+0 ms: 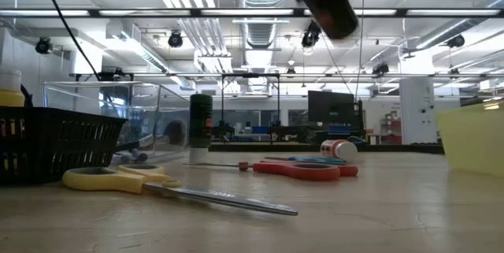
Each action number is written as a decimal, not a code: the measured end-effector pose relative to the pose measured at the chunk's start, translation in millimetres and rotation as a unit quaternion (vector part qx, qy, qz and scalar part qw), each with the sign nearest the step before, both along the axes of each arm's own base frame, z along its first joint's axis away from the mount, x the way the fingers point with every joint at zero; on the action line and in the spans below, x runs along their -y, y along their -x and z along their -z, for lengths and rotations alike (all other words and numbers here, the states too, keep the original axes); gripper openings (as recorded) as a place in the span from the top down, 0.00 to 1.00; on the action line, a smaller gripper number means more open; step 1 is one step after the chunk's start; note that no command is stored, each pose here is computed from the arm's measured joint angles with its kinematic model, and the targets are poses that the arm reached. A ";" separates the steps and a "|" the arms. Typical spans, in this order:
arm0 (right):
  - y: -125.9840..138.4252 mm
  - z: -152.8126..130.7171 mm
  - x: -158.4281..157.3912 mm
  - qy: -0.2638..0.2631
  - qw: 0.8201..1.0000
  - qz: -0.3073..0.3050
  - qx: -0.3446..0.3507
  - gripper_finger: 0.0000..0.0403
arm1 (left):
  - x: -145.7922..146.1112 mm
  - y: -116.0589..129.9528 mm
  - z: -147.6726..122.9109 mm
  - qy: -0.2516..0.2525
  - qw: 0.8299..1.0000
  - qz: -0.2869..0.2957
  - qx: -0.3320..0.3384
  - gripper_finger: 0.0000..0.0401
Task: Pick & Place Paint Supplies
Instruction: Put the blue paint bottle into the black basket, then put the orange paint bottle into the black basket
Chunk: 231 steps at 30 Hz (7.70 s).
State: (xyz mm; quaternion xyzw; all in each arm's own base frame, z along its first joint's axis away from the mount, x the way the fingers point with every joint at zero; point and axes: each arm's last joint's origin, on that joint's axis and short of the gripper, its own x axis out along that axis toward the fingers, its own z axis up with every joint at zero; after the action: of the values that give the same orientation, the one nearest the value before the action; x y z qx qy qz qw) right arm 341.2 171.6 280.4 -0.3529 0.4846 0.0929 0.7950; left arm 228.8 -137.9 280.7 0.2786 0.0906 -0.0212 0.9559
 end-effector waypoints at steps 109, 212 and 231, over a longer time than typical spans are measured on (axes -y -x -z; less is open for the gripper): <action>61.2 -61.9 -22.8 -0.183 0.963 0.137 0.140 0.14 | -11.7 47.4 28.1 0.278 0.933 -0.120 -0.194 0.70; 63.2 -61.1 -26.0 -0.185 0.960 0.148 0.147 0.14 | 18.8 125.3 59.4 0.337 0.909 -0.153 -0.191 0.39; 43.9 -25.5 18.2 -0.173 0.953 0.232 0.088 0.14 | -9.8 60.0 -15.5 0.146 0.985 -0.080 0.052 0.39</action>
State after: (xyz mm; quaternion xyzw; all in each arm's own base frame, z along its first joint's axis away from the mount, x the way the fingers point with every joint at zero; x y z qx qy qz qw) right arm 297.3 153.4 305.9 -0.0949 0.4577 -0.0434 0.8830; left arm 168.8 -128.2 296.2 0.1286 0.0590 0.0569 0.9883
